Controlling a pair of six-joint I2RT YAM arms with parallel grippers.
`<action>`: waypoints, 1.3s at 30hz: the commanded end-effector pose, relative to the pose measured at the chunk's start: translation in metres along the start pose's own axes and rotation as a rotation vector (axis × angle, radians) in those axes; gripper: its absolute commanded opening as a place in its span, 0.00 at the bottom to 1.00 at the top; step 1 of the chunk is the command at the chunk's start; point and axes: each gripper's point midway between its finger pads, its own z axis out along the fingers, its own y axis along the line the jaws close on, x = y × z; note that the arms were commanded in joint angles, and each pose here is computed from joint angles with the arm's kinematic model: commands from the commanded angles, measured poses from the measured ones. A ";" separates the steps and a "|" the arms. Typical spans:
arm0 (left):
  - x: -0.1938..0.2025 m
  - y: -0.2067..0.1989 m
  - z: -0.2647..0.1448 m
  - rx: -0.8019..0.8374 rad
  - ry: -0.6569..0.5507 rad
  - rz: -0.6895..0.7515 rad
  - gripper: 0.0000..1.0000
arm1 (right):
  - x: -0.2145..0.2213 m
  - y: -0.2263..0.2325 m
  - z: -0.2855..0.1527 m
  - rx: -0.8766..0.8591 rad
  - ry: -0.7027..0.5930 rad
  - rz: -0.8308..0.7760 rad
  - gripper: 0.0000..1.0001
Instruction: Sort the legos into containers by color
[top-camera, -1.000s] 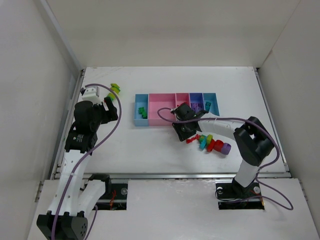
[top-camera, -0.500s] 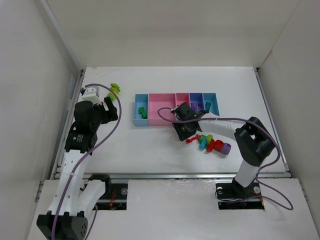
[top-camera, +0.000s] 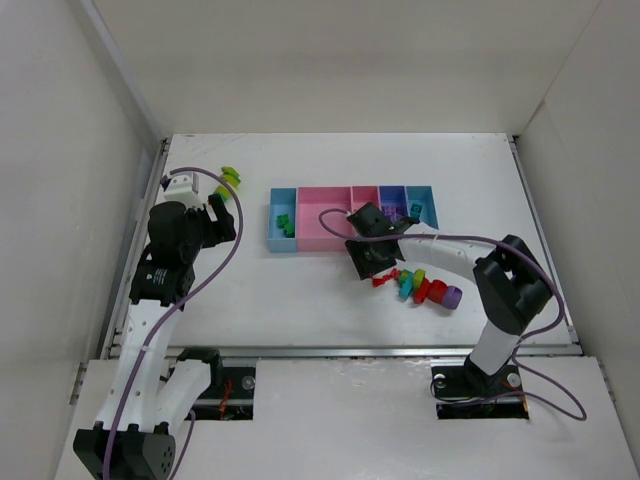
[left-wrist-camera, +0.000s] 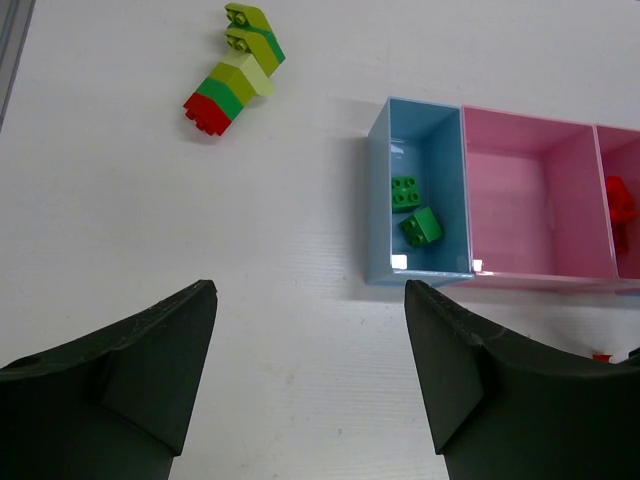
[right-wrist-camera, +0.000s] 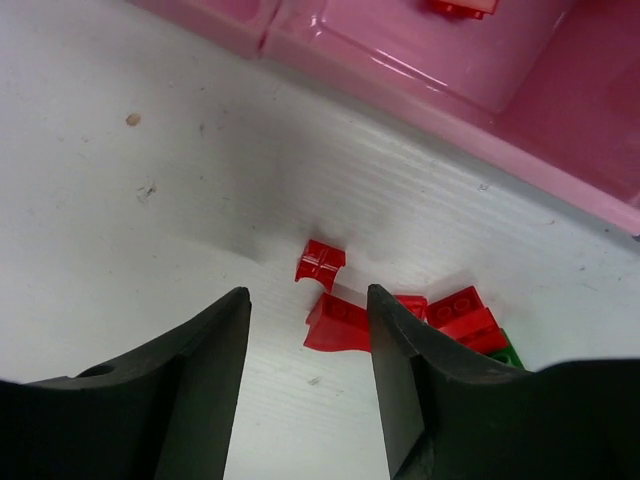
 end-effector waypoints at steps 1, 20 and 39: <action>-0.016 -0.005 -0.006 0.024 -0.063 -0.015 0.73 | -0.008 -0.005 0.003 0.050 -0.003 0.060 0.56; -0.016 -0.005 -0.006 0.023 -0.063 -0.005 0.74 | -0.010 0.009 0.022 -0.018 -0.005 0.062 0.05; -0.015 -0.006 -0.006 0.032 -0.061 -0.005 0.74 | -0.142 -0.057 -0.071 0.033 -0.430 0.217 0.00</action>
